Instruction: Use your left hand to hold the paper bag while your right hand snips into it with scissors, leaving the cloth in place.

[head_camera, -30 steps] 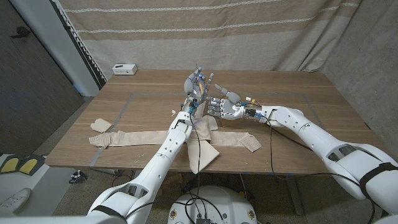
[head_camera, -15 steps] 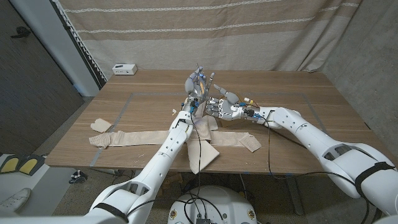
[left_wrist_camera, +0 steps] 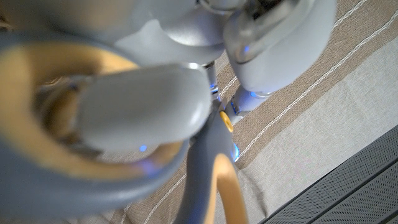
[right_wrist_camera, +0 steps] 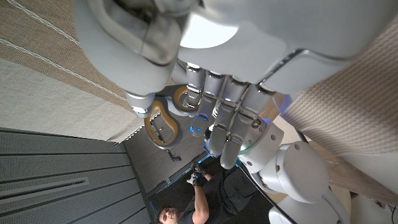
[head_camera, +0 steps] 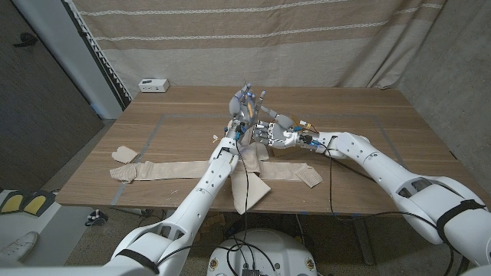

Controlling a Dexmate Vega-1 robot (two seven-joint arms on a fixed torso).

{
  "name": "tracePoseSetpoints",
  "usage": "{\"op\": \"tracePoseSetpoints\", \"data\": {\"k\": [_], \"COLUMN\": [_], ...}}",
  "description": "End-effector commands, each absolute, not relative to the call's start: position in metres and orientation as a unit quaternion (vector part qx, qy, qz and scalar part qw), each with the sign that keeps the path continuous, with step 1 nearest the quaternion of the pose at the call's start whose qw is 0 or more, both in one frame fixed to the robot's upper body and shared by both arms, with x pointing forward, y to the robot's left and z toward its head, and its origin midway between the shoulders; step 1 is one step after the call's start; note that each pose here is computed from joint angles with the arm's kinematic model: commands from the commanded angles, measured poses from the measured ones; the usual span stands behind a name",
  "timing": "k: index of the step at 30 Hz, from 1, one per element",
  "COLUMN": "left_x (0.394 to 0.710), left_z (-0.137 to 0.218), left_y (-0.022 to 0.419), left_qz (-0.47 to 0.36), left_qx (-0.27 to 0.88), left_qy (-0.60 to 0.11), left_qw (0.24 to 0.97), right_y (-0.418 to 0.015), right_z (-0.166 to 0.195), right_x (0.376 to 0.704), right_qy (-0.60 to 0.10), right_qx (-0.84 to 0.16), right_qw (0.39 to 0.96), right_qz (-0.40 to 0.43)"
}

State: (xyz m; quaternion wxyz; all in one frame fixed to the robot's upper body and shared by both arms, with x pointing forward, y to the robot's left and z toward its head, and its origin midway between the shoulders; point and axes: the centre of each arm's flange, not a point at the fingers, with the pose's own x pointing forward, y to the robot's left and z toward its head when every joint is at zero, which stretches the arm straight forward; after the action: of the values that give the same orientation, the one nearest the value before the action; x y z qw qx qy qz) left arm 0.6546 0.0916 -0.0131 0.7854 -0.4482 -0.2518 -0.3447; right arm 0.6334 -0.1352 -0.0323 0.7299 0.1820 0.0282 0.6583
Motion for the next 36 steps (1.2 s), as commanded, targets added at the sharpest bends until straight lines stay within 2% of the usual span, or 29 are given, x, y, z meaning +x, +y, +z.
{"op": "tracePoseSetpoints", "data": {"k": [1,23,36], "left_x": [0.655,0.655,0.65], "left_z": [-0.015,-0.013,-0.004], "left_y": [0.092,0.09,0.092], "left_qz": [-0.334,-0.333,-0.323], "left_qx": [-0.43,-0.419,-0.364], "left_qy": [-0.257,-0.261,-0.283], "left_qw": [0.799,0.803,0.827], "right_y": [-0.131,-0.128,-0.126], "right_z": [-0.031,-0.031,-0.028], "right_x": [0.632,0.632,0.631], "right_qy": [0.035,0.043,0.047], "right_qx": [0.173,0.172,0.169], "right_qw": [0.731,0.735,0.734], "right_qz": [0.659,0.654,0.657]}}
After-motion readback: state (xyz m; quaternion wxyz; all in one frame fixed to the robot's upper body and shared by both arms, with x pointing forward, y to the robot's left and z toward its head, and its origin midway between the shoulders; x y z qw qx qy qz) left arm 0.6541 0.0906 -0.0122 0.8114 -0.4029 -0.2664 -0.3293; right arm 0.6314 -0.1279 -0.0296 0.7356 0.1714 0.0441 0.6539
